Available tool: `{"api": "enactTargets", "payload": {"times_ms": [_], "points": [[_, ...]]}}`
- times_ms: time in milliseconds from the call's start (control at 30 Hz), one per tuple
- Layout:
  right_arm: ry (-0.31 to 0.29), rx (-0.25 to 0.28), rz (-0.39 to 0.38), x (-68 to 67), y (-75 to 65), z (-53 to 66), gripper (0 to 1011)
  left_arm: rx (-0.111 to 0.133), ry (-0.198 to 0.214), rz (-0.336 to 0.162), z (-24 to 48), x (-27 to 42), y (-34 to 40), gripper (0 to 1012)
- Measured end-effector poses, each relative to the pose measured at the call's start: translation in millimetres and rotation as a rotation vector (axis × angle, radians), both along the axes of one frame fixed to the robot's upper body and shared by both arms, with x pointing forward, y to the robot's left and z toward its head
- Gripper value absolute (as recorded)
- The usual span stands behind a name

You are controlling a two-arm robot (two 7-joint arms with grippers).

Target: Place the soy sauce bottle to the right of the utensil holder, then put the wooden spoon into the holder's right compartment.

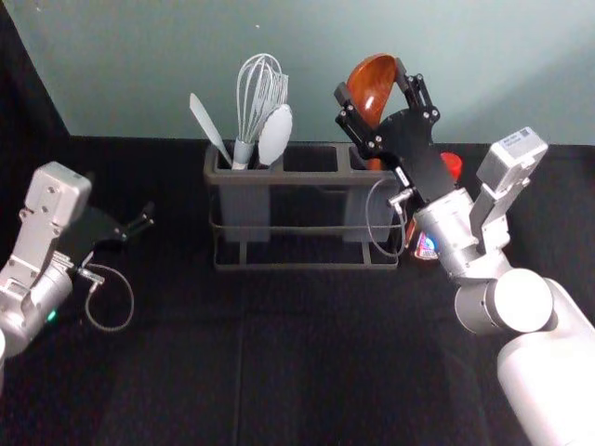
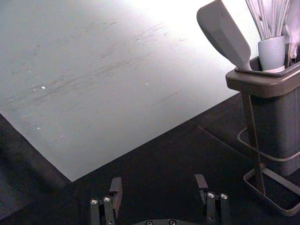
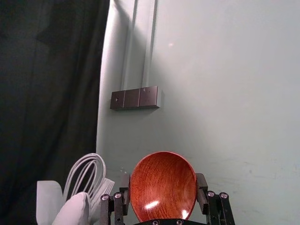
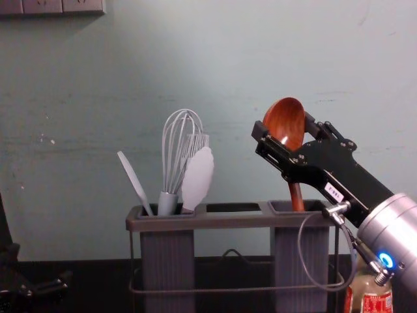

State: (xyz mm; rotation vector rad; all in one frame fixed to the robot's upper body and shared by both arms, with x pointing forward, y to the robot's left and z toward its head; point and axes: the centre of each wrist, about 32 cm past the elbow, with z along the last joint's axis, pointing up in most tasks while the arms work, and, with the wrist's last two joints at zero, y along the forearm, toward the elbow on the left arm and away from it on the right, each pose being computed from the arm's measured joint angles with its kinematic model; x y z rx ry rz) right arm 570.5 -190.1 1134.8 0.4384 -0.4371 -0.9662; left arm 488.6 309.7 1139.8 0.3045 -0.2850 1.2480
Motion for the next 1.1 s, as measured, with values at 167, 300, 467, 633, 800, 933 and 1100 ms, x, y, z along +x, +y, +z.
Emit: {"api": "enactTargets", "payload": {"times_ms": [167,300,467,633,800,933,1100], "points": [[0.003,0.002,-0.004,-1.5,-0.7,-1.4,839,0.000,0.000,0.000,0.0,0.0,0.0,1011],[0.005,0.005,-0.007,-1.9,-1.3,-2.1,839,0.000,0.000,0.000,0.0,0.0,0.0,1011],[0.006,0.012,-0.009,-2.2,-1.4,-2.9,853,0.000,0.000,0.000,0.0,0.0,0.0,1011],[0.004,0.024,-0.010,-1.9,-0.3,-4.1,957,0.000,0.000,0.000,0.0,0.0,0.0,1011],[-0.004,0.028,-0.008,-1.5,0.4,-3.1,1002,0.000,0.000,0.000,0.0,0.0,0.0,1011],[-0.022,0.034,-0.007,-3.9,0.4,1.1,1002,0.000,0.000,0.000,0.0,0.0,0.0,1011],[-0.057,0.039,-0.010,-7.7,-2.0,10.7,1002,0.000,0.000,0.000,0.0,0.0,0.0,1011]]}}
